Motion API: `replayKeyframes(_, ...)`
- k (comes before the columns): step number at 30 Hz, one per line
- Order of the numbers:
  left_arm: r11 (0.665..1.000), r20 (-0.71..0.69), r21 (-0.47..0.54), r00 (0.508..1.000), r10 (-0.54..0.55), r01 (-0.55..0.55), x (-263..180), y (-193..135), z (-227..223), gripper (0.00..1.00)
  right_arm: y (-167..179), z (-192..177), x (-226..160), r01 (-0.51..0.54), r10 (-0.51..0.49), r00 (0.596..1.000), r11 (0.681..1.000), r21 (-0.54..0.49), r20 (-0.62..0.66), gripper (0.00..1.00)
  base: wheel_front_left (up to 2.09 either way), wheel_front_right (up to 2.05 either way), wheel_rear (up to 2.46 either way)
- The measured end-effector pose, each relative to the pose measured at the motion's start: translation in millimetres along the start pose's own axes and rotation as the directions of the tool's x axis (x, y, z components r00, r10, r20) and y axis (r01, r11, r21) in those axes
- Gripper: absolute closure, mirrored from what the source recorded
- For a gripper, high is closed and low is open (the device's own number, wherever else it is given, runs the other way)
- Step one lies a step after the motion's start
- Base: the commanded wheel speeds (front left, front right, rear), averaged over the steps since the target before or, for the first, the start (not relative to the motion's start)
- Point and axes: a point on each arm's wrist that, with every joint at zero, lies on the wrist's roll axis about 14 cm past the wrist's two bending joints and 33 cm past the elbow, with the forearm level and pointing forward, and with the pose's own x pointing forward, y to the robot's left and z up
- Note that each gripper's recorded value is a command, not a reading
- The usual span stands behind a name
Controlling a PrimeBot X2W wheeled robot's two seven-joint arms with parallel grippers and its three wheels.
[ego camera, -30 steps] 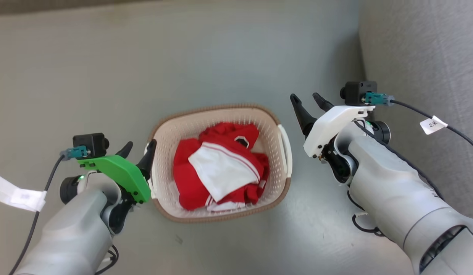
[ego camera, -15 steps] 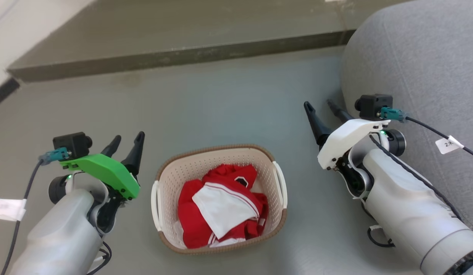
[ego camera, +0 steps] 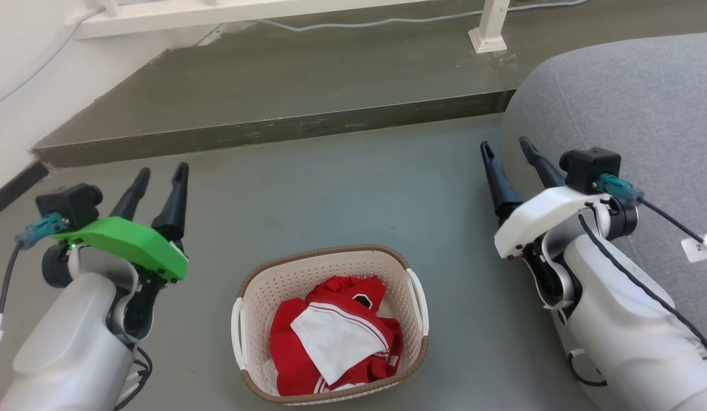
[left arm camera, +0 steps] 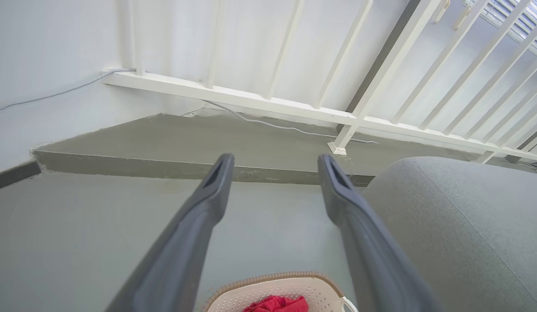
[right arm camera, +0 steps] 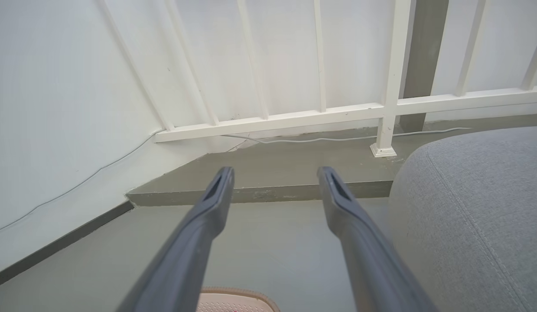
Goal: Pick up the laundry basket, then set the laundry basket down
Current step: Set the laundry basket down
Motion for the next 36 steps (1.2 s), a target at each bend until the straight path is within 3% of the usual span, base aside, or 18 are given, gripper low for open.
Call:
replayKeyframes(10,0.997,0.125,0.057,0.991,0.047,-0.055,-21,11,28,0.00,0,22,-14,0.024,-0.023,0.994,1.000,-0.008,0.105,0.00,0.00,0.00,0.00)
replayKeyframes(21,0.991,0.167,0.081,0.981,0.096,-0.110,-45,19,25,0.00,1,3,-35,0.053,-0.053,0.995,0.999,0.012,0.085,0.00,0.00,0.00,0.00)
replayKeyframes(36,0.985,0.215,0.030,0.963,0.162,-0.172,-64,29,24,0.00,4,-6,-44,0.070,-0.071,0.994,0.997,0.015,0.078,0.00,0.00,0.00,0.00)
